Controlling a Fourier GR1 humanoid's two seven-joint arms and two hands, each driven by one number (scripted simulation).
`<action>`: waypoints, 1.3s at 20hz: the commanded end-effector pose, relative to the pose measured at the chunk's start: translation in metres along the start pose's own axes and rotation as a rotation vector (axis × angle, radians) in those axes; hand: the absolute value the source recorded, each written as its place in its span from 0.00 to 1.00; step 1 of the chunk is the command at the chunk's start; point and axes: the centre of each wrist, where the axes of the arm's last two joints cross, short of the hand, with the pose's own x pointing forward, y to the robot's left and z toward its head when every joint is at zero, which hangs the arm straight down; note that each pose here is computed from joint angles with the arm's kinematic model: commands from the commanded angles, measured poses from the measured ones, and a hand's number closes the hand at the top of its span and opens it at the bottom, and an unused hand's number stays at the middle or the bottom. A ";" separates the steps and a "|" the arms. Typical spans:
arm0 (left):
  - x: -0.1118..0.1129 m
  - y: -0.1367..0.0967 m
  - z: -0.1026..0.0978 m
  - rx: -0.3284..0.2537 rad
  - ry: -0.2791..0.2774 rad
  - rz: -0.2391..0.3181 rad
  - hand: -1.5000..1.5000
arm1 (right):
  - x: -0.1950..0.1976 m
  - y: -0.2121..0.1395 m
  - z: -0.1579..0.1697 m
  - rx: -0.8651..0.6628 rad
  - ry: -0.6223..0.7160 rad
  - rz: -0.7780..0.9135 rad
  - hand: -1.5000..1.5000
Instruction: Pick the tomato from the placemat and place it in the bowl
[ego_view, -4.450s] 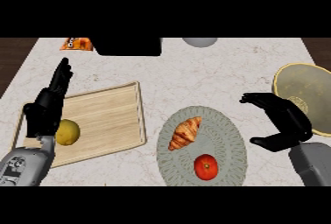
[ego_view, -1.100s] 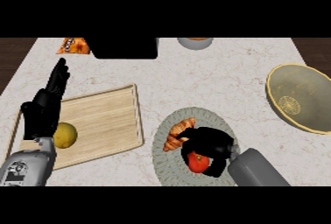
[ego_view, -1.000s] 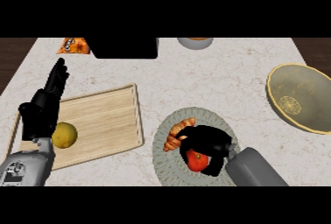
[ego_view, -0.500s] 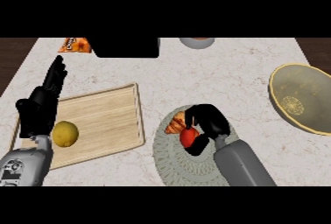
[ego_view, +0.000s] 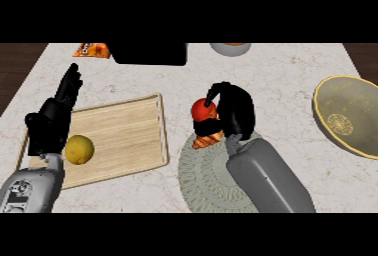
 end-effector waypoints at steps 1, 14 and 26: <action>-0.004 -0.006 0.004 0.021 0.007 -0.010 0.50 | 0.043 -0.016 0.005 -0.203 0.063 -0.093 1.00; -0.016 0.011 0.013 0.048 0.025 -0.004 0.50 | -0.012 -0.077 -0.006 -0.513 0.209 -0.080 1.00; 0.002 -0.003 0.016 0.036 0.009 0.003 0.50 | -0.157 -0.142 -0.049 -0.737 0.254 0.048 1.00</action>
